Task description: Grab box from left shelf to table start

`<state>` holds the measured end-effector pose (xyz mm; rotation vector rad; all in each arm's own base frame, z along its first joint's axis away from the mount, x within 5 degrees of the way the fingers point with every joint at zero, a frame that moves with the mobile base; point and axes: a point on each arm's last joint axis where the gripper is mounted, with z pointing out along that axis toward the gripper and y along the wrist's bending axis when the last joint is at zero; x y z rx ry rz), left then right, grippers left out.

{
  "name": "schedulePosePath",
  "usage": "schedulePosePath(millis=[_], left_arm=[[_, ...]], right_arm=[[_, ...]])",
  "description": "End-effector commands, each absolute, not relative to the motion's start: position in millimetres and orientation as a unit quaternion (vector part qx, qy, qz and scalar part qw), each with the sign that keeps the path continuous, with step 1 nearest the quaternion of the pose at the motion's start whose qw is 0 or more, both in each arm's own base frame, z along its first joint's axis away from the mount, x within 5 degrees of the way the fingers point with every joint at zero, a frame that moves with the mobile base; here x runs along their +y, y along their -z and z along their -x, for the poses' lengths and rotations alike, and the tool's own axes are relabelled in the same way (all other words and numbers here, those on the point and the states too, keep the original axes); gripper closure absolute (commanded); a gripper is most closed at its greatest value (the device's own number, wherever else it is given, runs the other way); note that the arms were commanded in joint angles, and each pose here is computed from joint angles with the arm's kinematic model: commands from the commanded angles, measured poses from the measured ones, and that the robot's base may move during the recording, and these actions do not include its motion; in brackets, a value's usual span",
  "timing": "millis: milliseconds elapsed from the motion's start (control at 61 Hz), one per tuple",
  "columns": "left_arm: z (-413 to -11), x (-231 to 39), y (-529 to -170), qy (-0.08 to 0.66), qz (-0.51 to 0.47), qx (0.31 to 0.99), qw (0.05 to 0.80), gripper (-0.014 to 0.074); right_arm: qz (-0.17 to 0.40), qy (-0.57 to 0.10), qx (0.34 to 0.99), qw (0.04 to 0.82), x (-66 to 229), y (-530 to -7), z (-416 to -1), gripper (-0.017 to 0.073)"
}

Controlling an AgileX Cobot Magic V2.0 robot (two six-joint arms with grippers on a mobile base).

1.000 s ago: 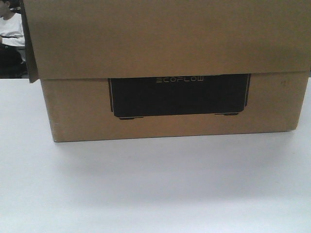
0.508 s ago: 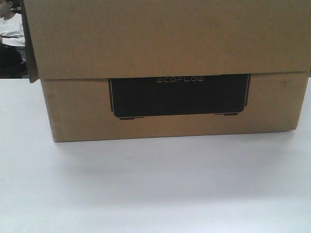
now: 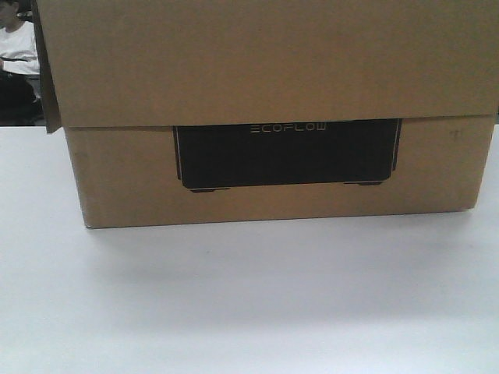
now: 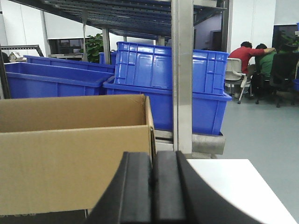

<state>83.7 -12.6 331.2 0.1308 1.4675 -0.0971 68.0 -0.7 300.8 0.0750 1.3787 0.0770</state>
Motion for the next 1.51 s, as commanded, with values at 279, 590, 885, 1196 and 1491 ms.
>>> schedulePosePath(millis=[279, 590, 885, 1196, 1491], left_arm=[[-81.6, -11.6, -347.8, 0.043, -0.054, 0.629, 0.775, 0.0661], [-82.0, -11.7, -347.6, 0.043, -0.054, 0.629, 0.774, 0.0661], [-82.0, -11.7, -347.6, 0.043, -0.054, 0.629, 0.774, 0.0661], [-82.0, -11.7, -347.6, 0.043, -0.054, 0.629, 0.774, 0.0661], [-82.1, -11.7, -331.3, 0.041, -0.056, 0.642, 0.764, 0.0661]], right_arm=[[-0.016, -0.005, 0.647, 0.762, -1.4, -229.9, -62.1, 0.0536], [-0.035, -0.032, 0.643, 0.764, -0.8, -213.4, -55.2, 0.0536], [-0.035, -0.032, 0.644, 0.764, -0.8, -213.3, -55.3, 0.0536], [-0.035, -0.032, 0.644, 0.764, -0.8, -213.3, -55.3, 0.0536], [-0.035, -0.032, 0.644, 0.764, -0.8, -213.3, -55.3, 0.0536]])
